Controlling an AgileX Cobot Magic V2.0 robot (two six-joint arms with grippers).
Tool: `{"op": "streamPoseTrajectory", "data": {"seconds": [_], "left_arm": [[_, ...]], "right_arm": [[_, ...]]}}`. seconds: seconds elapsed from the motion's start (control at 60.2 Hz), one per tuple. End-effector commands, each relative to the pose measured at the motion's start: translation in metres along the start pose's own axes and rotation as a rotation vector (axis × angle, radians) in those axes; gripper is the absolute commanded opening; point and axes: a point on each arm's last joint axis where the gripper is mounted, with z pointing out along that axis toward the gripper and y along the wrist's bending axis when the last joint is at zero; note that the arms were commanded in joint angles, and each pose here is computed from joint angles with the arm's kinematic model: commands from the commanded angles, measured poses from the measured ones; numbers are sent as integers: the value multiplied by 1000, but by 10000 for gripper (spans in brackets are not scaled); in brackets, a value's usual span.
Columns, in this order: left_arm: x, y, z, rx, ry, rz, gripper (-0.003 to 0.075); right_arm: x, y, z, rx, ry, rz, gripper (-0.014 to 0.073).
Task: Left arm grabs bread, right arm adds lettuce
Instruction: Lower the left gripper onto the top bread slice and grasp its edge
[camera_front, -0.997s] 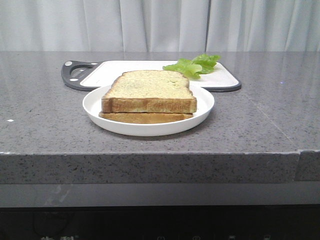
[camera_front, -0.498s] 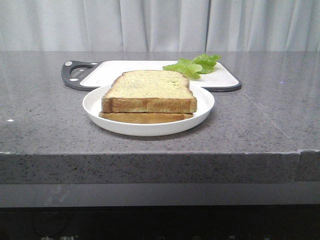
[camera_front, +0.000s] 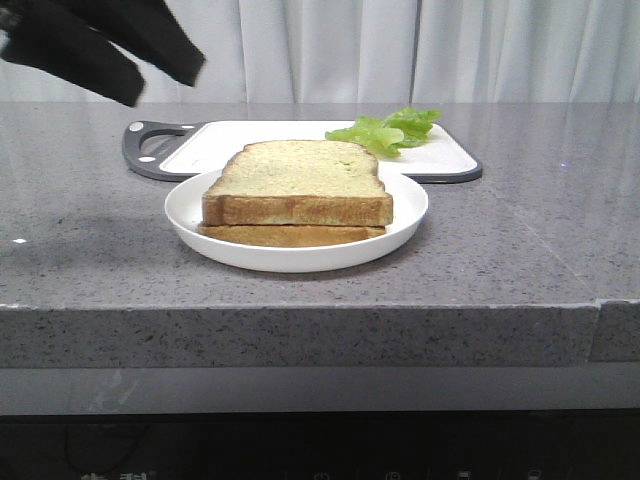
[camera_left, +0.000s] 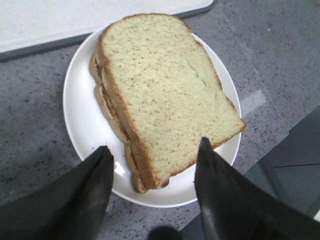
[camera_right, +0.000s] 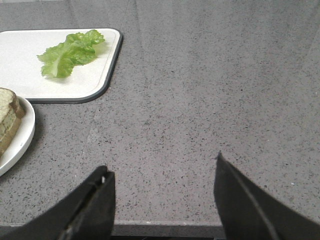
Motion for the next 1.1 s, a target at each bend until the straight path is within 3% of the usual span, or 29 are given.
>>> {"op": "streamPoseTrajectory", "data": {"seconds": [0.0,0.382,0.947,1.08], "left_arm": [[-19,-9,1,52,-30,-45,368],[-36,9,42,98,60,-117,368],[-32,17,57,115,111,-152,365],[-32,17,57,114,112,-151,291]], "right_arm": [[-14,1,-1,-2,-88,-7,458],[-14,1,-1,-2,-87,-7,458],[-14,1,-1,-2,-88,-7,458],[-14,1,-1,-2,-89,-7,458]]}}
